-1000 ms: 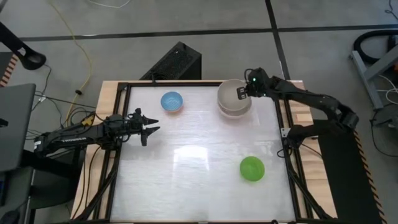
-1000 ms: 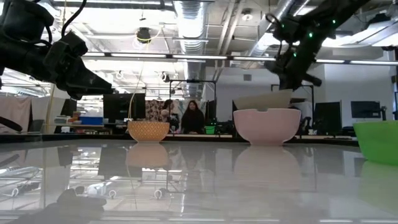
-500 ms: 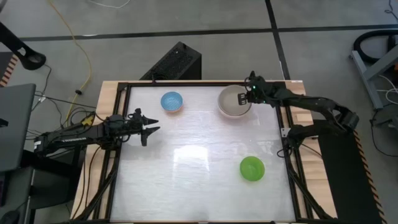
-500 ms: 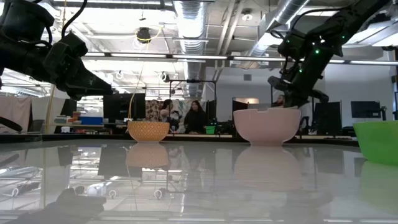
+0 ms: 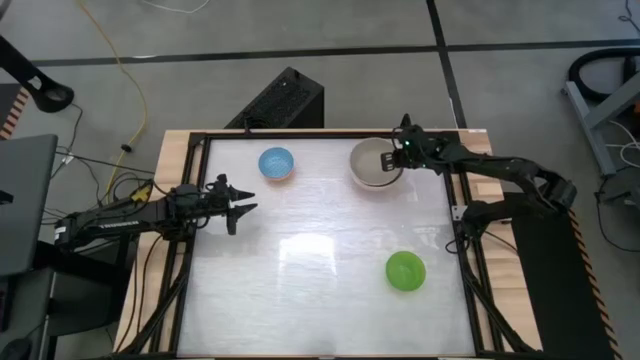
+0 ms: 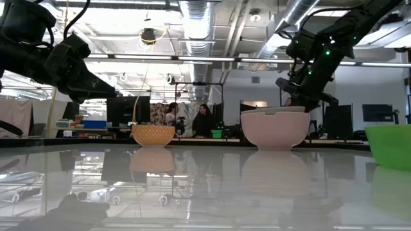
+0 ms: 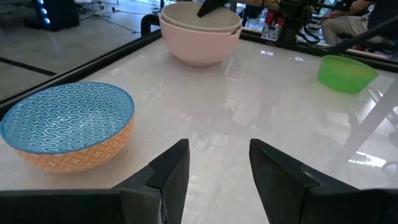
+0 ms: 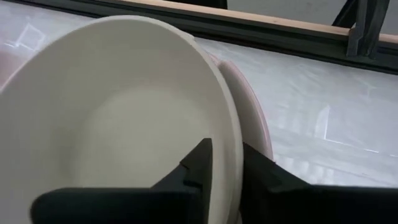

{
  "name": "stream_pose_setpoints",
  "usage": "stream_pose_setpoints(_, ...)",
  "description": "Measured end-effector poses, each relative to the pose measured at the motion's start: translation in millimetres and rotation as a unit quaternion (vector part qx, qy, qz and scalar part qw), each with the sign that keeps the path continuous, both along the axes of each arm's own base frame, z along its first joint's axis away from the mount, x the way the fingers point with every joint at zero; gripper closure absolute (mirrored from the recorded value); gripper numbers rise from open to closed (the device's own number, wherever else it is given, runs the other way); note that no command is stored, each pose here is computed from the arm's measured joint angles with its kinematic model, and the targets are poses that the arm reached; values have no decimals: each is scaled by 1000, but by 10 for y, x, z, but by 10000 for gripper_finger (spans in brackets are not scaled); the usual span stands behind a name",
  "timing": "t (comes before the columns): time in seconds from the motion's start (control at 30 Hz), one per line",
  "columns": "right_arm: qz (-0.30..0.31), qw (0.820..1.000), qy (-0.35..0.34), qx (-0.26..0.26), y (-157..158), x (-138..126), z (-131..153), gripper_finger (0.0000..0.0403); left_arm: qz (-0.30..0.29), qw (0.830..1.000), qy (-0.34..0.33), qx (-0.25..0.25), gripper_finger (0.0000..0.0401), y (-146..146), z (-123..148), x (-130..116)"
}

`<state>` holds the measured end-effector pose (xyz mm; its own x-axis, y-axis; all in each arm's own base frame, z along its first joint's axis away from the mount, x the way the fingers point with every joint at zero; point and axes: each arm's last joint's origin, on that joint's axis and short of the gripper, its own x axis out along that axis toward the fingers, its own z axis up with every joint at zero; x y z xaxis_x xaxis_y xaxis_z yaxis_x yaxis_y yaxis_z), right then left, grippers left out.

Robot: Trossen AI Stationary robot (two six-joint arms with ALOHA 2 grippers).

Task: Nest bowls inside each other
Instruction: Stack the gray bowl on the white bowl

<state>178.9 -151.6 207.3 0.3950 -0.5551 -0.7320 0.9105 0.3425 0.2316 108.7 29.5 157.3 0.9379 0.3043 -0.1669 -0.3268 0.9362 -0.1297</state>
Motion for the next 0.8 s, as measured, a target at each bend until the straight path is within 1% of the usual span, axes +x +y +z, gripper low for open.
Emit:
stream_pose_setpoints(0.17,12,1000,10,-5,0,-2,0,294,0,1000,2,-1,244,0,-4,-1)
stream_pose_setpoints(0.3,28,999,30,-9,-8,7,77,282,0,1000,2,-1,244,0,-4,-1)
stream_pose_setpoints(0.53,38,998,42,-11,-21,36,256,280,0,1000,2,0,244,0,-3,0)
stream_pose_setpoints(0.73,38,995,92,-19,40,51,369,280,0,1000,2,-1,244,0,-3,0)
stream_pose_setpoints(0.8,43,994,97,-26,58,72,410,280,0,1000,1,0,244,0,-3,0)
